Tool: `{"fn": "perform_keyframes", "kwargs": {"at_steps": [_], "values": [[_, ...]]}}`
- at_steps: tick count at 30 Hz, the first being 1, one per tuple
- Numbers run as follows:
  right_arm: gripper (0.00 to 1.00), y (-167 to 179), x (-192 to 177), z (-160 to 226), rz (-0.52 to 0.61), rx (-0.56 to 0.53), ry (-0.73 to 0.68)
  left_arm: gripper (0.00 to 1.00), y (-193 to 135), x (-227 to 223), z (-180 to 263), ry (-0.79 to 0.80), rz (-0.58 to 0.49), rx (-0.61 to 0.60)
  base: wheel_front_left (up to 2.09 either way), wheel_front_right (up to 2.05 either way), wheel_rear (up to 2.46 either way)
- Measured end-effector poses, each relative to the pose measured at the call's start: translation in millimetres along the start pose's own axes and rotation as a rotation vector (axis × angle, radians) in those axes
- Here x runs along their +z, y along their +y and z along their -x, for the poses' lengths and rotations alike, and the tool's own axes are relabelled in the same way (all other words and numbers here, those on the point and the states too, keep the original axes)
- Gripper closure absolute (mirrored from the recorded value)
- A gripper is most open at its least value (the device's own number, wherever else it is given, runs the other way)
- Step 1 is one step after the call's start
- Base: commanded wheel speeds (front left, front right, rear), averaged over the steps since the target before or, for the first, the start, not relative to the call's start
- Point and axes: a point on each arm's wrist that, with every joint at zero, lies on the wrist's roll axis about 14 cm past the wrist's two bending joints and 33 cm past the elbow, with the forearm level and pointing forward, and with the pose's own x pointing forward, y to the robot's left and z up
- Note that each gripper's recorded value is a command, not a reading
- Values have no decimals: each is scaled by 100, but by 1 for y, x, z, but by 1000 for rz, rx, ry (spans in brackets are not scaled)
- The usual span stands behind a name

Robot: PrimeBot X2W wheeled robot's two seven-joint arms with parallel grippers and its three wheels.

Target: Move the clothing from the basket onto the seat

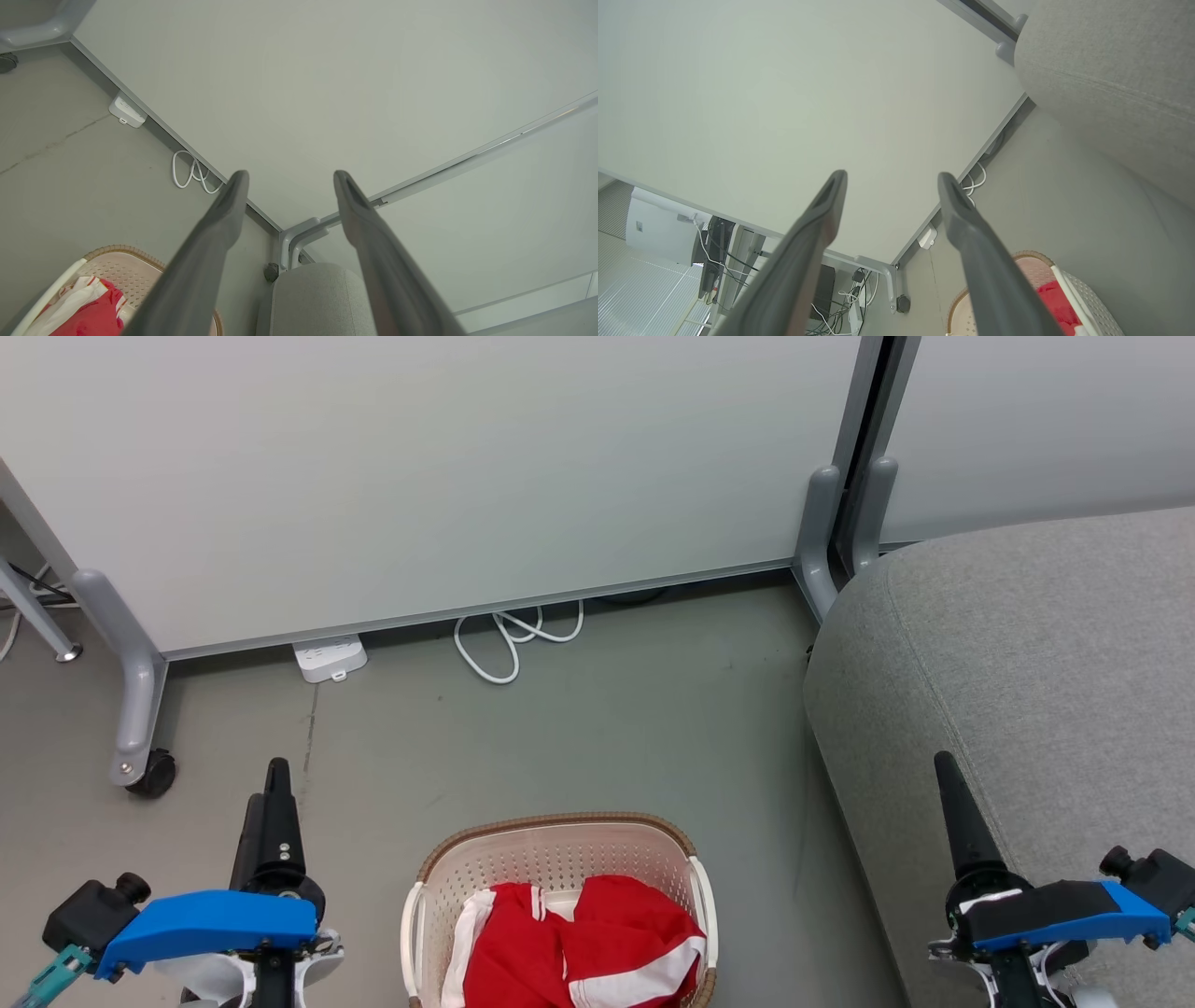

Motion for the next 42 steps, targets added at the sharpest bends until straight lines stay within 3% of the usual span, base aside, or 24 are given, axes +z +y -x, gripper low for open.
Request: {"fn": "perform_keyframes", "kwargs": {"at_steps": [18,42], "values": [[0,15,-13,-6,301,61,18,0,-19,-13,-5,12,-356,-71,0,0,0],[0,20,-22,-8,591,109,20,0,-30,-23,-6,6,-664,-136,0,0,0]]}}
